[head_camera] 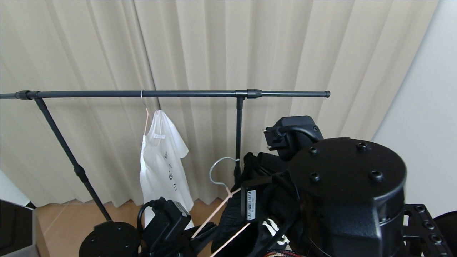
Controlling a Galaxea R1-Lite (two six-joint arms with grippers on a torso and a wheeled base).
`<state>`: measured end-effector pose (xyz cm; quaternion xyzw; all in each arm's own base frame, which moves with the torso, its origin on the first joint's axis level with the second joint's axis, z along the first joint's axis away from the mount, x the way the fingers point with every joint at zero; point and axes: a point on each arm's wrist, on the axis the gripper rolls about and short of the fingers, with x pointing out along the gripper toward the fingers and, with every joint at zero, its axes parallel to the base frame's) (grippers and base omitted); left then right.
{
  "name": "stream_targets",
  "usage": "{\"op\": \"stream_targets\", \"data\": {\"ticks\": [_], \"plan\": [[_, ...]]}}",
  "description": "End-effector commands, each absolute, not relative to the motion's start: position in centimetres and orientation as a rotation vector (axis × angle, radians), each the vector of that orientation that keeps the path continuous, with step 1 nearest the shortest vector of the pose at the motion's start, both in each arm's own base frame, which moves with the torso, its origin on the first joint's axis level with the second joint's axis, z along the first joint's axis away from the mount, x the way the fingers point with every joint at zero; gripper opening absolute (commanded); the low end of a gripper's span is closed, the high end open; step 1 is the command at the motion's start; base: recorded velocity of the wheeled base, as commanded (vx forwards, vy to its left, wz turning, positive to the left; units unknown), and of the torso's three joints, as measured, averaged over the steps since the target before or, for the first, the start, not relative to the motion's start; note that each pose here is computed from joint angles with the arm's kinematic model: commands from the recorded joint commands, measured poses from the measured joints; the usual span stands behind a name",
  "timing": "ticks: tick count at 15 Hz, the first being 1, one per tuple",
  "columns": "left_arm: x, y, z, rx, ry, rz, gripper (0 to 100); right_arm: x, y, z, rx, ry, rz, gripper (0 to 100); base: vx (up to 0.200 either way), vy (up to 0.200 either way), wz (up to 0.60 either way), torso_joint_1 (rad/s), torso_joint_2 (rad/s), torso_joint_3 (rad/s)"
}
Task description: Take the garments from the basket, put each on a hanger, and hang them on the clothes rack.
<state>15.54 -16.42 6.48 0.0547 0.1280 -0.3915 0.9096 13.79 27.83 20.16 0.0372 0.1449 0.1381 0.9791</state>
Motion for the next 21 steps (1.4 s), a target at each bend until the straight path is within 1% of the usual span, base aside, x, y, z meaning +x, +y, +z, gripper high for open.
{"op": "stream_targets", "data": {"ticks": [1, 2, 3, 13, 21], "plan": [[15.42, -16.3, 6.93, 0.104, 0.245, -0.808, 0, 13.79, 27.73, 20.34, 0.08, 0.288, 0.276, 0, 0.0, 0.0, 0.0, 0.0, 0.0, 0.0], [15.42, -16.29, 6.97, 0.103, 0.244, -0.808, 0, 13.77, 27.7, 20.39, 0.081, 0.287, 0.276, 0, 0.0, 0.0, 0.0, 0.0, 0.0, 0.0], [15.39, -16.27, 6.95, 0.104, 0.245, -0.808, 0, 13.78, 27.7, 20.4, 0.083, 0.286, 0.277, 100, 0.0, 0.0, 0.0, 0.0, 0.0, 0.0], [15.28, -16.15, 7.34, 0.097, 0.229, -0.809, 0, 13.8, 27.39, 20.74, 0.091, 0.28, 0.274, 100, 0.0, 0.0, 0.0, 0.0, 0.0, 0.0], [15.41, -16.08, 7.57, 0.09, 0.219, -0.803, 0, 13.68, 27.14, 19.94, 0.047, 0.294, 0.272, 100, 0.0, 0.0, 0.0, 0.0, 0.0, 0.0]]}}
